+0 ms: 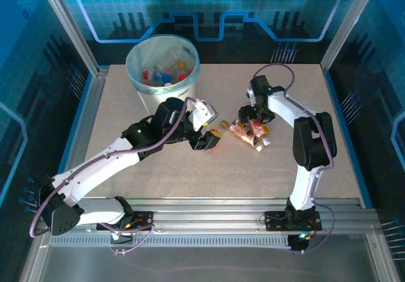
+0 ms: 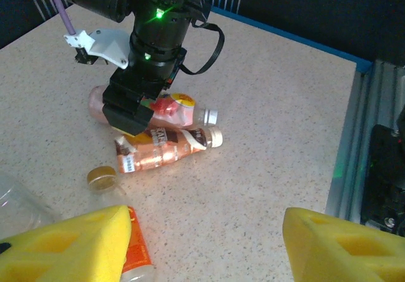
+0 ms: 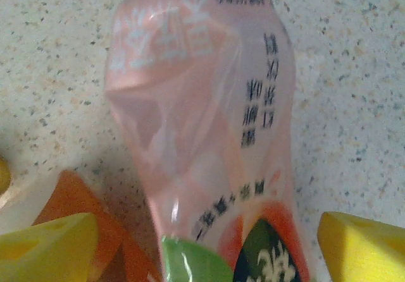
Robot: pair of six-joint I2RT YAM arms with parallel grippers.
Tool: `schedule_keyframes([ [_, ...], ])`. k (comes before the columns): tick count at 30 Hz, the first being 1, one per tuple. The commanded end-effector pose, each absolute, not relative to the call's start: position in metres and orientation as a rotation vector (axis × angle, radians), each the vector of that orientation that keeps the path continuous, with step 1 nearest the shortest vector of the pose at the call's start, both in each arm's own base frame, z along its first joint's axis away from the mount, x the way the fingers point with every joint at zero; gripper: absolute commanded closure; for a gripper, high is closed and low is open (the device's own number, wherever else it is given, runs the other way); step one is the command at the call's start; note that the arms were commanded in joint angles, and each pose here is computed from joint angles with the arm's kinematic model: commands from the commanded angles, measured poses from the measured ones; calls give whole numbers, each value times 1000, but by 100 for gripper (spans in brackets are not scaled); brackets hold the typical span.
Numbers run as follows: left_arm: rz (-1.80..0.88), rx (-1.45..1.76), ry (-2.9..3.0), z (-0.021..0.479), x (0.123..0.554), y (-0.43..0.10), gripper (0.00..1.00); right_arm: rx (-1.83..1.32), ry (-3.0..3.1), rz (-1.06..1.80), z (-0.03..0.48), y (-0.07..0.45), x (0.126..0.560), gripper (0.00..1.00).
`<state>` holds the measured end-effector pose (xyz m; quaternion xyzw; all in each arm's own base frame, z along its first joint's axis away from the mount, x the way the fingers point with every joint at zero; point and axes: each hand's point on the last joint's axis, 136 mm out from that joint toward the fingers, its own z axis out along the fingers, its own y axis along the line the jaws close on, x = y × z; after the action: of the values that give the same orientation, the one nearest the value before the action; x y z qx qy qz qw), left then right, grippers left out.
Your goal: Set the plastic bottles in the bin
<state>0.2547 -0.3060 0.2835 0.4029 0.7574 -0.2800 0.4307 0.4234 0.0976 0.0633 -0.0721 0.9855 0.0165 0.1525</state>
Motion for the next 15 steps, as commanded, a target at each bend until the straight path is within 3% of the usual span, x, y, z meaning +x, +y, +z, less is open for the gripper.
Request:
schedule_keyframes([
  [1, -649, 991, 1905, 282, 262, -305, 34, -168, 2862, 67, 63, 86, 428, 14],
  [10, -630, 1000, 1926, 271, 266, -306, 33, -156, 2944, 104, 34, 77, 420, 19],
  [15, -638, 964, 1967, 270, 271, -308, 32, -158, 2950, 122, 33, 79, 416, 30],
])
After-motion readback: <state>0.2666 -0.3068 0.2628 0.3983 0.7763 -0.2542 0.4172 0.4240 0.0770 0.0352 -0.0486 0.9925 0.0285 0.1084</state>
